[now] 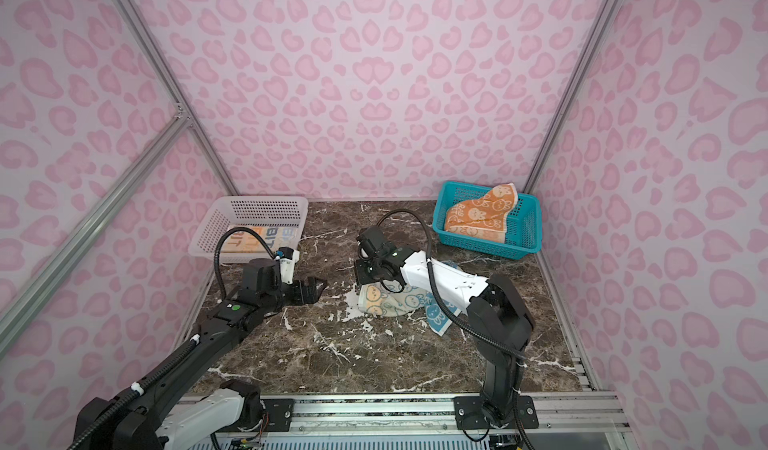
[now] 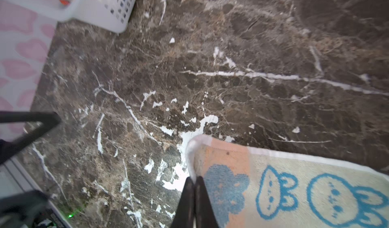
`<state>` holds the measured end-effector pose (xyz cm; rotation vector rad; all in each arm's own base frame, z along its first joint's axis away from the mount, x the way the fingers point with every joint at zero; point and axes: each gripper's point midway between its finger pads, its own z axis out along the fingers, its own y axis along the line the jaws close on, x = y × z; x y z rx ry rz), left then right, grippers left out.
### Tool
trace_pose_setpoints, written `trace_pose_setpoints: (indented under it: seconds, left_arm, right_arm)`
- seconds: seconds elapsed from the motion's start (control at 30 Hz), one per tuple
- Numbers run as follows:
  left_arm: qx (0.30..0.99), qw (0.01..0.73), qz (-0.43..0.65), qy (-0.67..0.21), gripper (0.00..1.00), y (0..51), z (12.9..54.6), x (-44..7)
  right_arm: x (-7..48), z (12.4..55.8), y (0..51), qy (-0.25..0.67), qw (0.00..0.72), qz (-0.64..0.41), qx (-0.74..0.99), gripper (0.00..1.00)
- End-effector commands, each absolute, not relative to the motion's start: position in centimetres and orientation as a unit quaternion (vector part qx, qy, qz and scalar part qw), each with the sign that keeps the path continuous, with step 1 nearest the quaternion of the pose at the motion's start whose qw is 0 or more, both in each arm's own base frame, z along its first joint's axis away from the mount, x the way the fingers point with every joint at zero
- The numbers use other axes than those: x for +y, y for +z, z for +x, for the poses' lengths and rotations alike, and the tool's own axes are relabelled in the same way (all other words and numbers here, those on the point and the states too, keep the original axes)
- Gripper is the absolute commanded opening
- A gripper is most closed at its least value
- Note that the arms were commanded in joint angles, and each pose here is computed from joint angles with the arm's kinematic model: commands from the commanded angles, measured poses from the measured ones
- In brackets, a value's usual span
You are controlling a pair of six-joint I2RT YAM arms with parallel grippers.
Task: Fold and stack the towels
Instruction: 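Grasp a corner of the blue towel with the left gripper beside the right gripper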
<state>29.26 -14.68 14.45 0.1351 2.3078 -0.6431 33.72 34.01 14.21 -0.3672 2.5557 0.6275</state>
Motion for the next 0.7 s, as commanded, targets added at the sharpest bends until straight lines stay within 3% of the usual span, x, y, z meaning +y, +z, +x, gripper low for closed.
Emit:
trace_pose_setpoints:
  seconds: [0.0, 0.4, 0.67]
  left_arm:
    - [0.864, 0.408, 0.105, -0.276, 0.97, 17.0, 30.5, -17.2]
    - [0.819, 0.401, 0.232, -0.337, 0.97, 19.2, 31.8, -25.8]
    - [0.817, 0.359, 0.283, -0.351, 0.97, 16.6, 30.3, -30.3]
  right_arm:
    - [34.5, 35.1, 17.3, 0.289, 0.276, -0.101, 0.911, 0.00]
    - [30.3, 36.0, 20.0, 0.297, 0.306, -0.058, 0.903, 0.00]
    - [28.3, 36.8, 20.7, 0.301, 0.322, -0.031, 0.897, 0.00]
